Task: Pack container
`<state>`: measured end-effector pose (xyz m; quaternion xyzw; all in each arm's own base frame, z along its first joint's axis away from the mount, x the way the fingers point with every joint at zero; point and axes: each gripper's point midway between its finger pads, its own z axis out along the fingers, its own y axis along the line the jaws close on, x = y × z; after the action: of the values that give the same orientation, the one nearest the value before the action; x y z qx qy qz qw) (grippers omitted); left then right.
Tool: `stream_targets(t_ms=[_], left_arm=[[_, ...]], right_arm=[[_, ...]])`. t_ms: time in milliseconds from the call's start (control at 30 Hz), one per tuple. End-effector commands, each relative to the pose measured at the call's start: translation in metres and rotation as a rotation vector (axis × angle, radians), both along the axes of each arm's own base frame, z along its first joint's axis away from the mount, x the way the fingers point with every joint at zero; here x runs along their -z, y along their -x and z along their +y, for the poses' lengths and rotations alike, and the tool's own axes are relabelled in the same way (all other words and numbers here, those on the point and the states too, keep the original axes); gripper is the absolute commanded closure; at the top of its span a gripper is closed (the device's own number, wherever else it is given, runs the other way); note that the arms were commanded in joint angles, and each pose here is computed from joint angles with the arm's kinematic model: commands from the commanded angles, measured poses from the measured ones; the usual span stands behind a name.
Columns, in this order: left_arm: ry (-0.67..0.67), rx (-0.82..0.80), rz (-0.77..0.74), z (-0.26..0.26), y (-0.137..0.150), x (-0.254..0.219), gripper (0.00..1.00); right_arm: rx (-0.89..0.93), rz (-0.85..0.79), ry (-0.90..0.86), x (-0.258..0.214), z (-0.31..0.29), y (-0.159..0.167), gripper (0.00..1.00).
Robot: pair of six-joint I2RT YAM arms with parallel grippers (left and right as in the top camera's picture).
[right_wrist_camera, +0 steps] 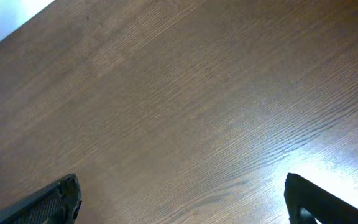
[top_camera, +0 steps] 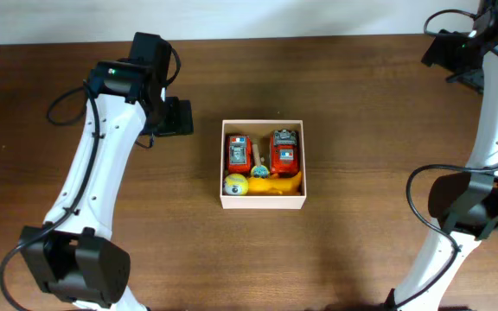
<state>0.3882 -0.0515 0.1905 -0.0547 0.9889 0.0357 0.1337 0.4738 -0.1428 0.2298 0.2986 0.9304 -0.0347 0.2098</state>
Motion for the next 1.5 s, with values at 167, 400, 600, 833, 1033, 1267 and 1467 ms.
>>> stream_targets(t_ms=[167,400,600,833,1033,1267,1467], left_arm=[[-0.019,0.001,-0.007,0.004,-0.003,-0.001,0.01],[-0.019,0.001,-0.007,0.004,-0.003,-0.001,0.01],[-0.019,0.001,-0.005,0.004,-0.003,-0.001,0.01],[0.001,-0.002,-0.032,0.002,-0.003,-0.009,0.01],[0.022,-0.046,-0.416,0.010,-0.018,-0.105,0.01],[-0.071,-0.055,-0.830,0.037,0.003,-0.222,0.01],[-0.130,0.087,-1.068,0.036,0.023,-0.250,0.01]], right_arm=[[0.009,0.002,-0.002,0.001,0.000,0.000,0.01],[0.009,0.002,-0.002,0.001,0.000,0.000,0.01],[0.009,0.002,-0.002,0.001,0.000,0.000,0.01],[0.009,0.002,-0.002,0.001,0.000,0.000,0.01],[0.009,0.002,-0.002,0.001,0.000,0.000,0.01],[0.009,0.002,-0.002,0.001,0.000,0.000,0.01],[0.009,0.002,-0.002,0.001,0.000,0.000,0.01]])
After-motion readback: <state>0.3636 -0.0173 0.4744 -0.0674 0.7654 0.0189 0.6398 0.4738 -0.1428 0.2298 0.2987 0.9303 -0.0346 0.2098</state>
